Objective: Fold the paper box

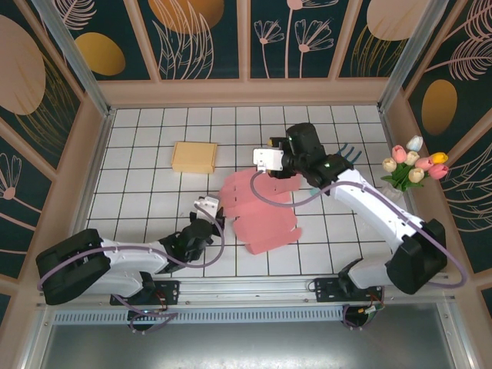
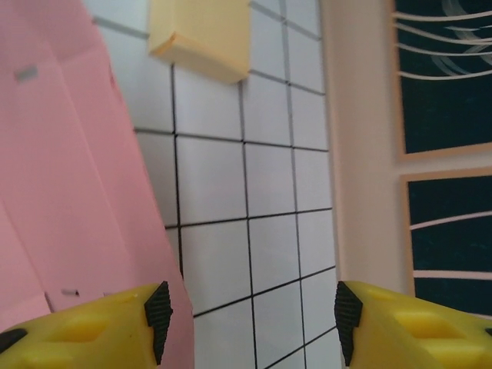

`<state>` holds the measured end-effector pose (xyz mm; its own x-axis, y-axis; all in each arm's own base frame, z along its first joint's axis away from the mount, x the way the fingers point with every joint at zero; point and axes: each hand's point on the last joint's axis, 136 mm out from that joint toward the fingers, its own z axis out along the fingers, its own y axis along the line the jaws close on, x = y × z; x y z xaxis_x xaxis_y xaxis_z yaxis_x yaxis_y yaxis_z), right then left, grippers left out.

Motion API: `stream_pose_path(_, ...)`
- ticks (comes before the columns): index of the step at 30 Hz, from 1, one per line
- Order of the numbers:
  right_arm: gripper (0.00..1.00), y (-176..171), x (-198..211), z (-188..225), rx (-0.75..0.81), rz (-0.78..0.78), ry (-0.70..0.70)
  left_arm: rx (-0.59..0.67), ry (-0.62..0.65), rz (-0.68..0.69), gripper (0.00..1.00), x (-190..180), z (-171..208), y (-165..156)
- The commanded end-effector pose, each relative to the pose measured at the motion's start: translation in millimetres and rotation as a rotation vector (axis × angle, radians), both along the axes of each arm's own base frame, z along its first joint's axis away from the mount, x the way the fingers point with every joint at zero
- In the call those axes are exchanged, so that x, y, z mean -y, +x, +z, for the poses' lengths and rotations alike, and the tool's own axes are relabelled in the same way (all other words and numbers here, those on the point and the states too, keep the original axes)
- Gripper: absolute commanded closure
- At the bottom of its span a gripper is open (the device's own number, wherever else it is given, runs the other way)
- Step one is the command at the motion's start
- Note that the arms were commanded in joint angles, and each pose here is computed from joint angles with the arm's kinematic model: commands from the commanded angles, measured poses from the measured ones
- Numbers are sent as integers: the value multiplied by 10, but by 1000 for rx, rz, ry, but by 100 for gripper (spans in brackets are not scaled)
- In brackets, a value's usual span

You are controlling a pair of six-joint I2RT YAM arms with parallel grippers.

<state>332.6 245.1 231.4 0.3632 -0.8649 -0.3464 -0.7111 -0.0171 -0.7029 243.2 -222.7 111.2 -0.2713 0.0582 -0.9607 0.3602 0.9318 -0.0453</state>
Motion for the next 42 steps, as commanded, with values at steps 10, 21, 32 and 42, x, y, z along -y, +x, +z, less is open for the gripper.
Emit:
stream_pose_path(10, 42, -28, 66, -408, -124, 106, -244, 116, -74, -44, 100, -31, 275, -60)
stream_pose_path(21, 50, -26, -12, -624, -206, 113, -254, 135, -123, -71, 100, -72, 348, -132)
stream_pose_path(32, 69, -86, -19, -590, -245, 116, -244, 137, -115, -12, 100, -160, 353, -87)
stream_pose_path(42, 66, -150, 1, -517, -275, 114, -246, 135, -118, -7, 100, -145, 355, -73)
